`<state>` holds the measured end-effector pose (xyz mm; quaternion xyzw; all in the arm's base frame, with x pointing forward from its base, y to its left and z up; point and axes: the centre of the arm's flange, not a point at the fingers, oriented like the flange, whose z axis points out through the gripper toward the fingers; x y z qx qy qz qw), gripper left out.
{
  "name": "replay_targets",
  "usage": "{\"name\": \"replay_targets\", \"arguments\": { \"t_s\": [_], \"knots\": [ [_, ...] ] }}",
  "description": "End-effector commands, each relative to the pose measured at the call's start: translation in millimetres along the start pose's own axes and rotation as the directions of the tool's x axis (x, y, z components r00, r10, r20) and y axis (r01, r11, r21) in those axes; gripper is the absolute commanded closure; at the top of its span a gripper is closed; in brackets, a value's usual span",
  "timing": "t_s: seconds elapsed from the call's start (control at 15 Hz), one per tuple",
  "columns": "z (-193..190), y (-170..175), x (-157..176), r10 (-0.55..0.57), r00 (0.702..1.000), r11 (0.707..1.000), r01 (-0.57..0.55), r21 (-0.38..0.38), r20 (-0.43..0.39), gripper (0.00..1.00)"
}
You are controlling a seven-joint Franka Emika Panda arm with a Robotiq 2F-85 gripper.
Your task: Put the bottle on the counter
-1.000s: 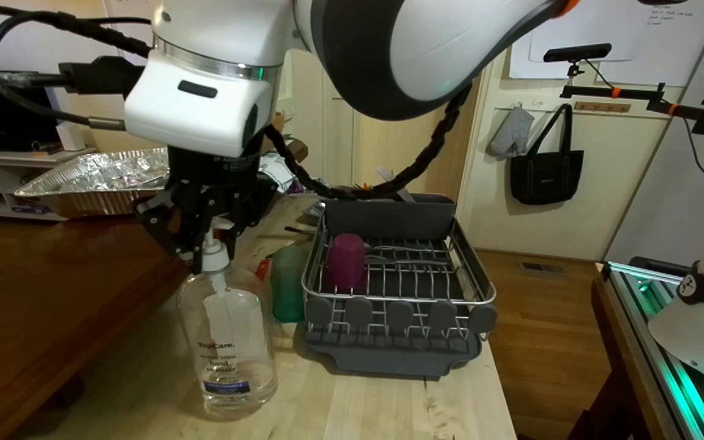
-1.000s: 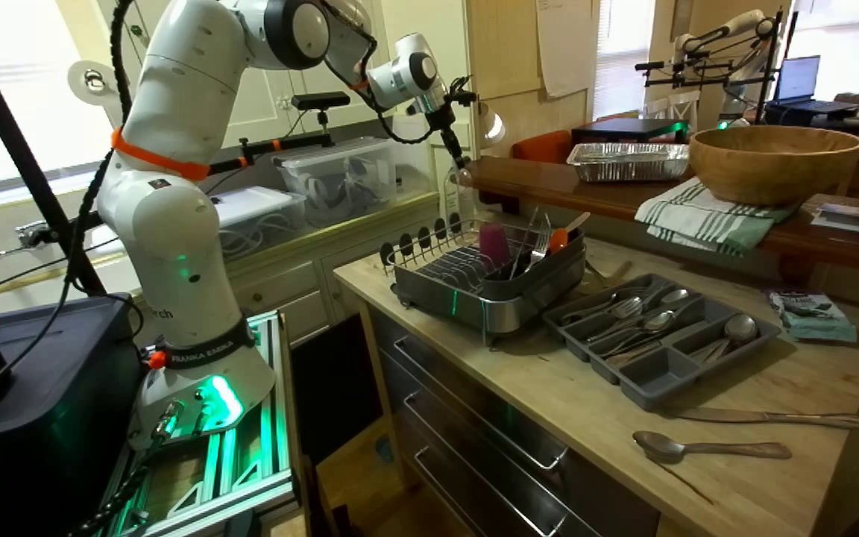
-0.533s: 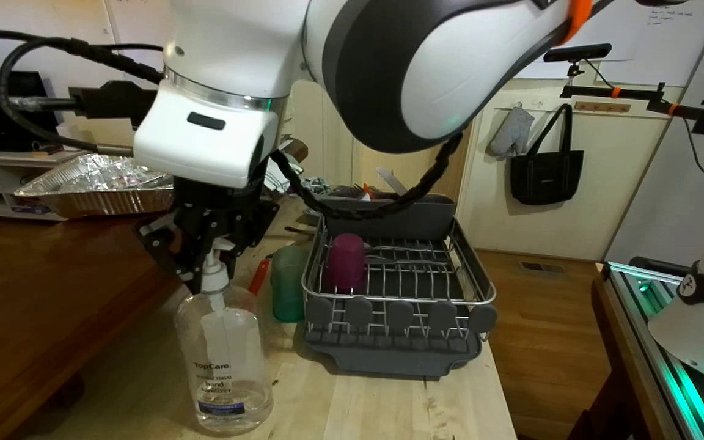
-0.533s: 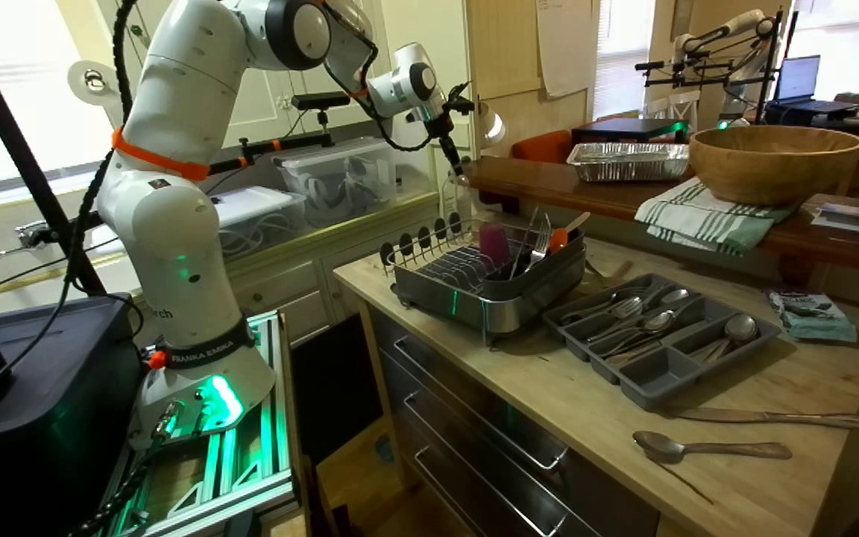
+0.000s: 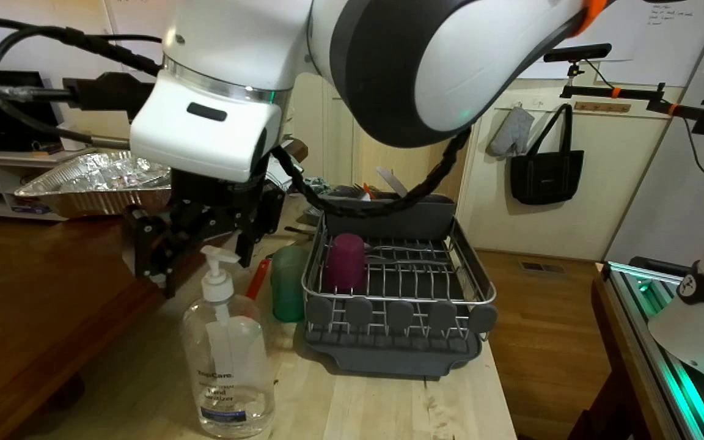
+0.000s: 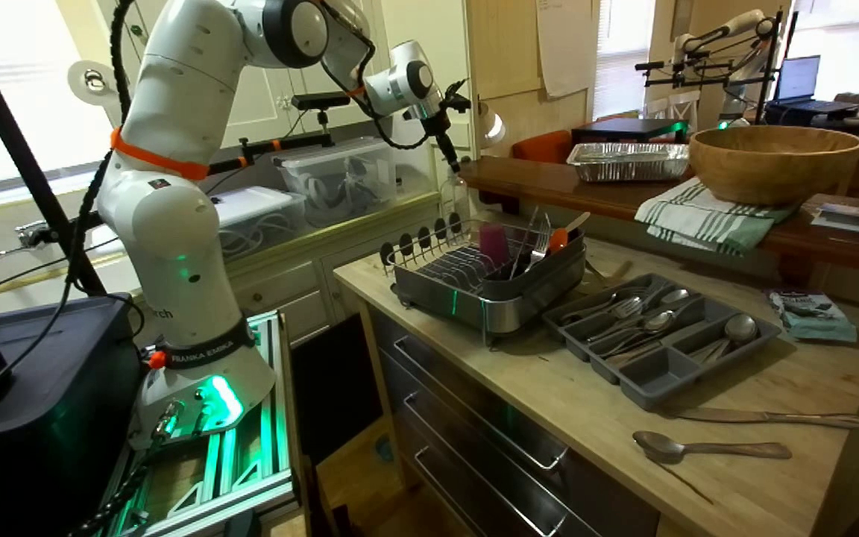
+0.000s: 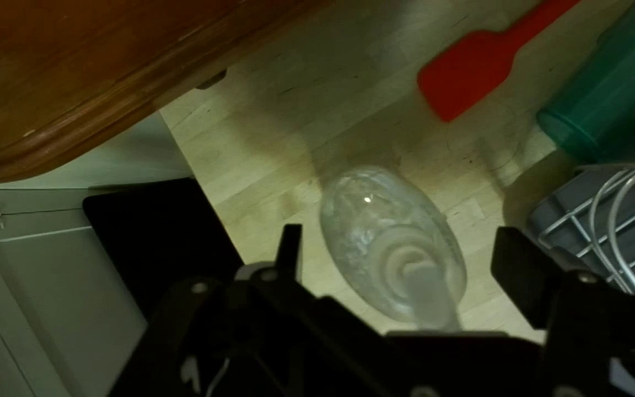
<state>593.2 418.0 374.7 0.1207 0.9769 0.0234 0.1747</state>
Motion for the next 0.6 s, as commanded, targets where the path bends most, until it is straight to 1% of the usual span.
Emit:
{"name": "replay_targets", "arguments": {
  "t_s": [0.0,0.13,0.27,0.33,0.4,0.47,0.53],
  "knots": [
    [-30.2,-12.1,19.0,0.012,1.000,1.000,-0.011,-0.024,0.028,0.00],
    [-49.5,-14.8,30.9,0.017,0.999,0.999,-0.014,-0.048,0.048,0.00],
    [-71.5,-21.4,50.3,0.040,0.997,0.996,-0.034,-0.083,0.063,0.00],
    [-77.6,-23.5,57.3,0.040,0.997,0.995,-0.033,-0.098,0.064,0.00],
    [-82.4,-26.3,60.7,0.055,0.998,0.993,-0.050,-0.107,0.040,0.00],
    [-69.7,1.0,36.3,0.034,0.998,0.996,-0.030,-0.087,0.046,0.00],
    [-76.1,-1.6,43.4,0.036,0.998,0.995,-0.031,-0.090,0.046,0.00]
  ]
}}
